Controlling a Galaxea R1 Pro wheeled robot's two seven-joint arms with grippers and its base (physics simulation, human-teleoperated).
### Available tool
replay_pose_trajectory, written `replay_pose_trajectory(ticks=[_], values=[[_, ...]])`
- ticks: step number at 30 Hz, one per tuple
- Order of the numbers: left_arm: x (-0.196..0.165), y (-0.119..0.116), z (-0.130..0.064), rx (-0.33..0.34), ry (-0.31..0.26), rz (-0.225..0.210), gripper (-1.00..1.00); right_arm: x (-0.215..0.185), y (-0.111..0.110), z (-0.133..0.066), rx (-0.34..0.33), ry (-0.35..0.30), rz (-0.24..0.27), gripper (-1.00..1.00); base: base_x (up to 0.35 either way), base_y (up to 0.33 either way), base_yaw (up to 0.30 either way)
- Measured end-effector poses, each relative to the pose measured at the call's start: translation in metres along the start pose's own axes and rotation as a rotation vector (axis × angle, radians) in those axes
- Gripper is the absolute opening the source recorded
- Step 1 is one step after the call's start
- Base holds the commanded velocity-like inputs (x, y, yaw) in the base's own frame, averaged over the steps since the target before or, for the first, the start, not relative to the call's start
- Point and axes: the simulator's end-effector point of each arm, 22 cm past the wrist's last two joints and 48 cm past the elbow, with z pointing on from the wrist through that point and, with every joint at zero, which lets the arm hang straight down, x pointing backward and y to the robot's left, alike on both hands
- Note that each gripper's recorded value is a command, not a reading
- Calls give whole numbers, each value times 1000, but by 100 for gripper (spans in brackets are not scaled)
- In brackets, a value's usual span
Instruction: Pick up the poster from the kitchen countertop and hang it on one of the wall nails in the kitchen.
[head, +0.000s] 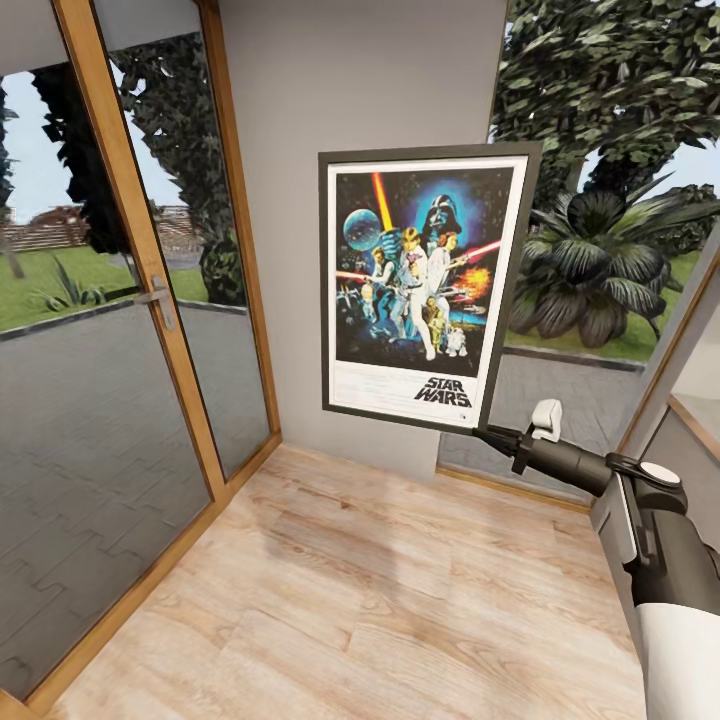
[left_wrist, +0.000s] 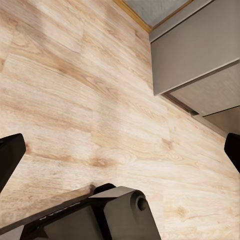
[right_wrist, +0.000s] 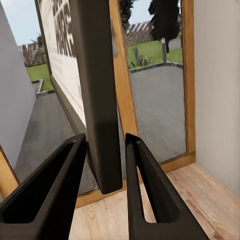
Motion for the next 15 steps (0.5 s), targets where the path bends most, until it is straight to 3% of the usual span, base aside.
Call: replay_pose_trajectory(ticks=[15], values=[[0,0,0,0,0,0,100,-1,0,0,3,0,-1,-100,5,1,0]])
